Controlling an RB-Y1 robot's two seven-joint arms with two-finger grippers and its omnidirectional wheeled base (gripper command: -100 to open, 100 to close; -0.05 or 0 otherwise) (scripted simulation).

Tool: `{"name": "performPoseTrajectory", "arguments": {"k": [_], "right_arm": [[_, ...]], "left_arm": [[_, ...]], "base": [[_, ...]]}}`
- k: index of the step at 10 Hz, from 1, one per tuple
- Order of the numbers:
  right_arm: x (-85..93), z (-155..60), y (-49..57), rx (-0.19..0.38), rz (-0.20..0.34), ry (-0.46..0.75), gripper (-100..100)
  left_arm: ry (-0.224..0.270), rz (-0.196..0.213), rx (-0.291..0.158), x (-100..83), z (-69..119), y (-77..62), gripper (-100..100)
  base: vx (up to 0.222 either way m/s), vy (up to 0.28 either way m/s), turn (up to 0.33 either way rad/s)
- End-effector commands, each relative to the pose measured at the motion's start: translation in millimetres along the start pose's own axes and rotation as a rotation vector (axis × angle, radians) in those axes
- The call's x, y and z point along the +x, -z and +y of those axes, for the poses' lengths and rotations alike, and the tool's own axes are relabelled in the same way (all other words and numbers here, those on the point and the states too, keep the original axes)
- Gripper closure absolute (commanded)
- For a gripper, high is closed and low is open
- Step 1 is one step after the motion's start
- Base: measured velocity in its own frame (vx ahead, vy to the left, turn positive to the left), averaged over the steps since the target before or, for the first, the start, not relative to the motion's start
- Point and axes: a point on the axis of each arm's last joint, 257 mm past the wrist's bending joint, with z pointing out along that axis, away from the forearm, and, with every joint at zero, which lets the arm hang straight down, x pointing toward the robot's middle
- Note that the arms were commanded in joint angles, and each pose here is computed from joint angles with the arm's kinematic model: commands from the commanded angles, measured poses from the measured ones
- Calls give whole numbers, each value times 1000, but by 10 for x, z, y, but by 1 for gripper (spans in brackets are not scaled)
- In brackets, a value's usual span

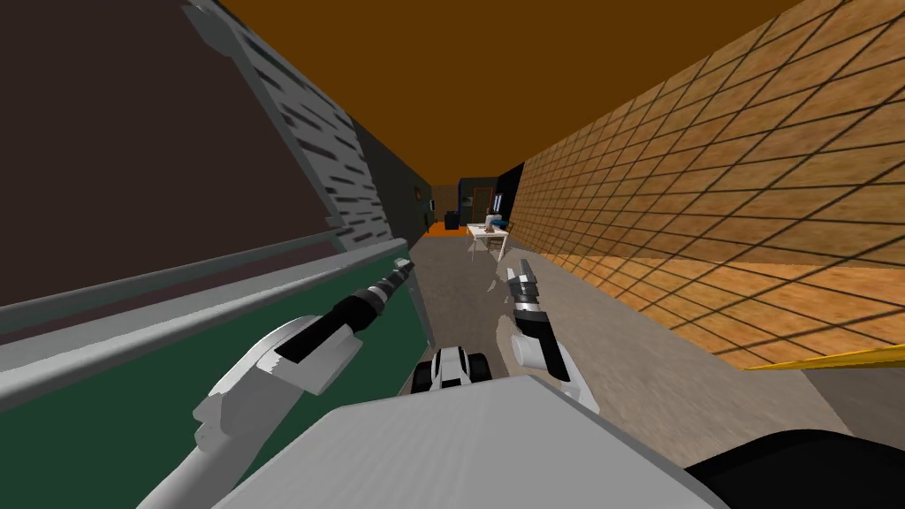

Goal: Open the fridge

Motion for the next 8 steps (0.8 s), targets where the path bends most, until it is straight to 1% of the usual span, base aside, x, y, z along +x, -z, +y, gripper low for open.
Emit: {"name": "performPoseTrajectory", "arguments": {"k": [1, 2, 3, 4, 5, 7, 8], "right_arm": [[0, 0, 0, 0, 0, 0, 0], [-1, -1, 1, 0, 0, 0, 0], [-2, -1, 2, 1, 0, 1, 0], [-2, -1, 2, 0, 0, 1, 0], [-1, -1, 1, 0, 0, 0, 0], [-1, -1, 1, 0, 0, 0, 0], [-1, -1, 1, 0, 0, 0, 0]], "left_arm": [[4, 49, 48, 158, -172, 8, 100], [-6, 39, 29, 103, -106, 4, 100], [-13, 59, 45, 171, -160, -5, 100], [-15, 78, 67, 233, -230, -4, 100], [-15, 78, 67, 233, -230, -4, 100], [-18, 115, 109, 358, -366, 4, 100], [-18, 115, 109, 358, -366, 4, 100]], "base": [[-276, -91, -113], [-127, -51, -50], [-120, -6, -78], [-244, 8, -159], [-216, -28, -140], [-216, -41, -94], [-201, -27, -3]]}}
